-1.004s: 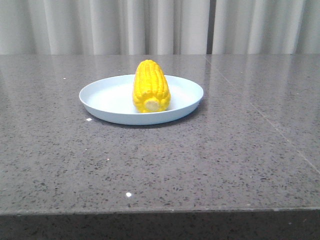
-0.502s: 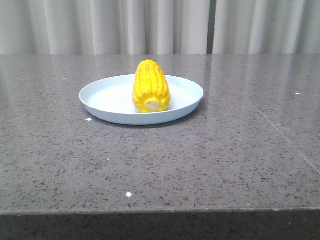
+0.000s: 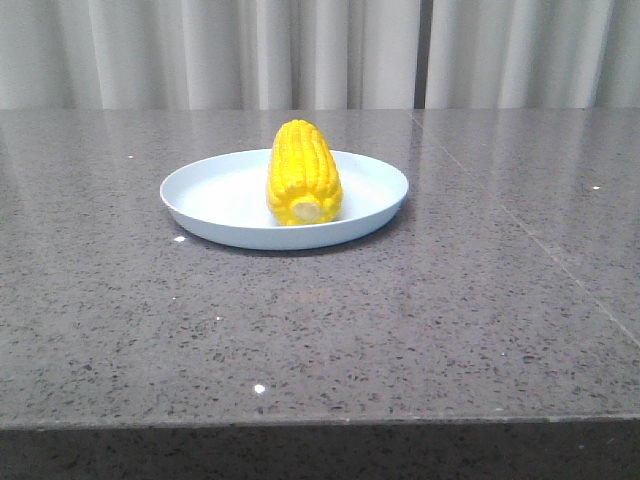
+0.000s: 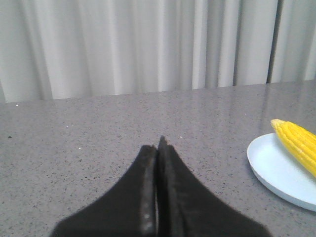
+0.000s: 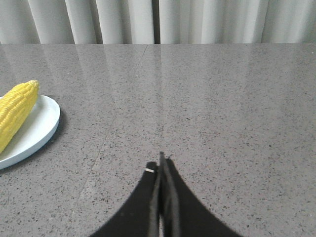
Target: Place corn on plate with both arms
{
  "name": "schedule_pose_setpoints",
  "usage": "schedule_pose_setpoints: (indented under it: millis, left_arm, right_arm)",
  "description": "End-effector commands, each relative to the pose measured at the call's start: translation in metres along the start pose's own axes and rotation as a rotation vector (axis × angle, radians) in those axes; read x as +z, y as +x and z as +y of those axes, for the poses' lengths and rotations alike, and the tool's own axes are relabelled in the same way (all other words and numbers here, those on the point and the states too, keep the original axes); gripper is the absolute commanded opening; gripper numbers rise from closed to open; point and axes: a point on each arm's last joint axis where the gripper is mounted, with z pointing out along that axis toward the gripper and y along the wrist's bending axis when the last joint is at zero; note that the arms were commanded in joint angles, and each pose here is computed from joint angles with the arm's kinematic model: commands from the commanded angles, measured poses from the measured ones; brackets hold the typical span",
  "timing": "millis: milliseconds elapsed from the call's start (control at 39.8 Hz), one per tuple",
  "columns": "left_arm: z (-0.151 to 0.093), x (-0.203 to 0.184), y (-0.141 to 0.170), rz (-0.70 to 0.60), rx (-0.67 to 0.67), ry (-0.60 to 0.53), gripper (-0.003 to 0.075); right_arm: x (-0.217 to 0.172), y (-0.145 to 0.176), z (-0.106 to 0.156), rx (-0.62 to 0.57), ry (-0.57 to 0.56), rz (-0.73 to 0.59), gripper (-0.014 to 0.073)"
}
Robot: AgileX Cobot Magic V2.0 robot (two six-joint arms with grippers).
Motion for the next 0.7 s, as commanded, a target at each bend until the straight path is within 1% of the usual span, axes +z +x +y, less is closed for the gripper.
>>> schedule_pose_setpoints:
  millis: [0, 100, 151, 326, 527, 603, 628, 678]
  left_arm:
    - [0.002, -0.007, -0.004, -0.130, -0.010, -0.044, -0.0020]
    - [0.002, -0.013, 0.013, -0.151, -0.004, -0.078, -0.0020]
    - [0.002, -0.015, 0.023, -0.153, -0.023, -0.096, -0.0020]
    - [0.004, -0.005, 0.053, -0.077, -0.057, -0.135, -0.0020]
    - [0.004, 0.005, 0.083, -0.087, -0.054, -0.147, -0.0020]
    - [0.004, 0.007, 0.091, -0.093, -0.058, -0.148, -0.0020]
    - [0.004, 0.007, 0.092, -0.071, -0.059, -0.147, -0.0020]
    - [0.004, 0.007, 0.092, -0.068, -0.059, -0.147, -0.0020]
  right_arm:
    - [-0.001, -0.014, 0.001, -0.019, -0.007, -0.092, -0.0069]
    - [-0.001, -0.014, 0.001, -0.019, -0.007, -0.092, -0.0069]
    - [-0.001, -0.014, 0.001, -0.019, -0.007, -0.092, -0.0069]
    - [-0.001, -0.014, 0.001, -0.019, -0.007, -0.091, -0.0069]
    - [-0.001, -0.014, 0.001, -0.019, -0.007, -0.090, -0.0069]
    - [-0.001, -0.014, 0.001, -0.019, -0.007, -0.090, -0.0069]
    - [-0.001, -0.014, 0.001, -0.019, -0.007, -0.090, -0.0069]
    - [-0.001, -0.014, 0.001, -0.019, -0.007, -0.091, -0.0069]
